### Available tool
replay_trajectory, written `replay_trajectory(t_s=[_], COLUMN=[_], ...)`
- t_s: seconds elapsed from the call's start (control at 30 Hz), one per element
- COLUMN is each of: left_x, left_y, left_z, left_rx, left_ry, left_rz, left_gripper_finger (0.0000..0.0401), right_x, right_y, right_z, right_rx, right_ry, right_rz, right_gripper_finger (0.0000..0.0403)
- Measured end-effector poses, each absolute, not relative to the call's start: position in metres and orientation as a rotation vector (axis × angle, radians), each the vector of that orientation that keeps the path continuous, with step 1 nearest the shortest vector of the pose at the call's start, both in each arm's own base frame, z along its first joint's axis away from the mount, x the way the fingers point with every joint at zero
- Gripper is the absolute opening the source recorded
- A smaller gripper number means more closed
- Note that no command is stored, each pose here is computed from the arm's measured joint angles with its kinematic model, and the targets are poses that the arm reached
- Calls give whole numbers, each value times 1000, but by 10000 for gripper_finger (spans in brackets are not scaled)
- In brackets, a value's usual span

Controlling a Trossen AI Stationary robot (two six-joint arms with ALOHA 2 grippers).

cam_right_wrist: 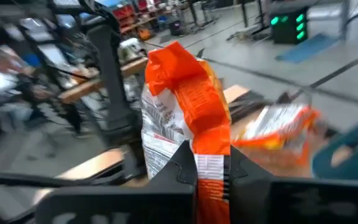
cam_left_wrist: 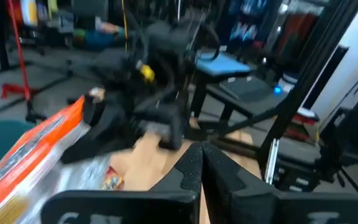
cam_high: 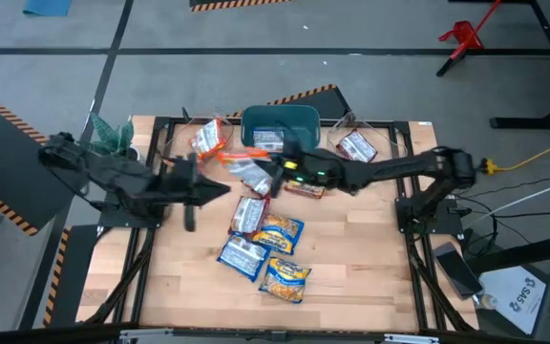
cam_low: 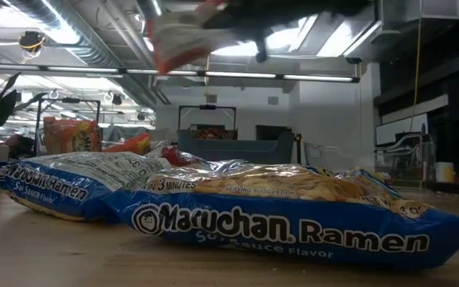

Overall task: Sort Maruchan noodles
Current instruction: Put the orange noodle pack into the left transparent bin

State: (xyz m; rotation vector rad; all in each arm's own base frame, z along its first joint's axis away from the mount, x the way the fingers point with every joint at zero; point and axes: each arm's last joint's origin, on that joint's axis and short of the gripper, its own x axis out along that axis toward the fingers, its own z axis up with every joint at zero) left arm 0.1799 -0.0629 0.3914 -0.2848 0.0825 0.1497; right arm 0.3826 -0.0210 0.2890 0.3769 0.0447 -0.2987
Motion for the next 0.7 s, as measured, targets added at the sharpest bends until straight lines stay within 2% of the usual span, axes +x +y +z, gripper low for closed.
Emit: replay_trajectory(t_s=[0.2, 0.37, 0.57, 0.7], left_x=[146, 134, 131, 130], left_y=[-64, -65, -68, -70], left_z=[407, 411, 411, 411], left_rx=[-271, -264, -259, -255], left_ry=[-7, -28, -26, -19], left_rz=[141, 139, 129, 113], left_gripper_finger=[0, 0, 0, 0], right_x=[458, 509, 548, 569], right_y=[-33, -58, -95, -109], right_z=[294, 288, 261, 238], right_rx=[207, 130, 142, 158], right_ry=[68, 43, 6, -28], right_rz=[-369, -423, -504, -463], right_gripper_finger=[4, 3, 6, 7])
